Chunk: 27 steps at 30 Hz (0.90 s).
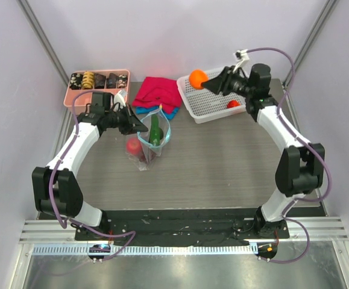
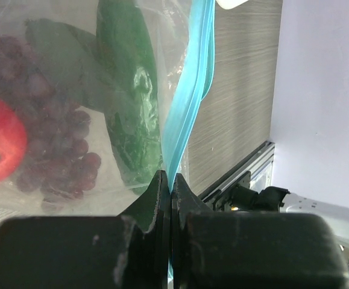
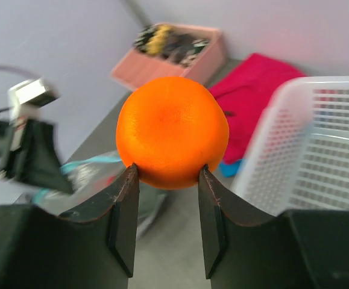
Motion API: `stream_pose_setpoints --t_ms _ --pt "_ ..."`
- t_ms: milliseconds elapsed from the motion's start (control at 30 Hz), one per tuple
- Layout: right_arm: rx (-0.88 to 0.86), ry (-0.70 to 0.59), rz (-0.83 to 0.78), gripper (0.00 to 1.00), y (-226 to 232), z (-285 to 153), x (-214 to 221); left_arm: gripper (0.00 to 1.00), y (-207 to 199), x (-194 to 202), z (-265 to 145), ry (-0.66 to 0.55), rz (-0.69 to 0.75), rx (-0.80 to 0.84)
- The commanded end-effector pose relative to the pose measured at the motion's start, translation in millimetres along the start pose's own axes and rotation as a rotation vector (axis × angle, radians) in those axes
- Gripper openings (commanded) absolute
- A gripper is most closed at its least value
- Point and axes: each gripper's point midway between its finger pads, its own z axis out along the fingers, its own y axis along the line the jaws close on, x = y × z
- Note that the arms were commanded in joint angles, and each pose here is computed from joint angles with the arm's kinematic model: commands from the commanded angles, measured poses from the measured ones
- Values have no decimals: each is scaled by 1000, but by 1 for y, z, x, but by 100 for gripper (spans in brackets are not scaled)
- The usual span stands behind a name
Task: Place the food in the zip-top bag and seal the zipper
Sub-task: Place the fake fruit in the zipper food storage bag.
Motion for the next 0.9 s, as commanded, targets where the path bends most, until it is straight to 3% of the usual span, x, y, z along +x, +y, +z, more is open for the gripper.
stream_pose_setpoints --t_ms 0,133,367,633,867 --pt "-217 143 30 1 92 -2 46 0 -18 -13 -8 -26 51 43" --pt "-296 250 13 1 137 10 91 0 -26 -12 -11 -16 56 70" --pt "-361 392 7 1 172 21 143 0 -52 -5 -18 21 85 148" --pt "-292 505 101 1 163 55 178 0 -75 6 -20 67 118 220" --pt "-299 538 46 1 171 62 184 0 -79 11 -19 92 124 242"
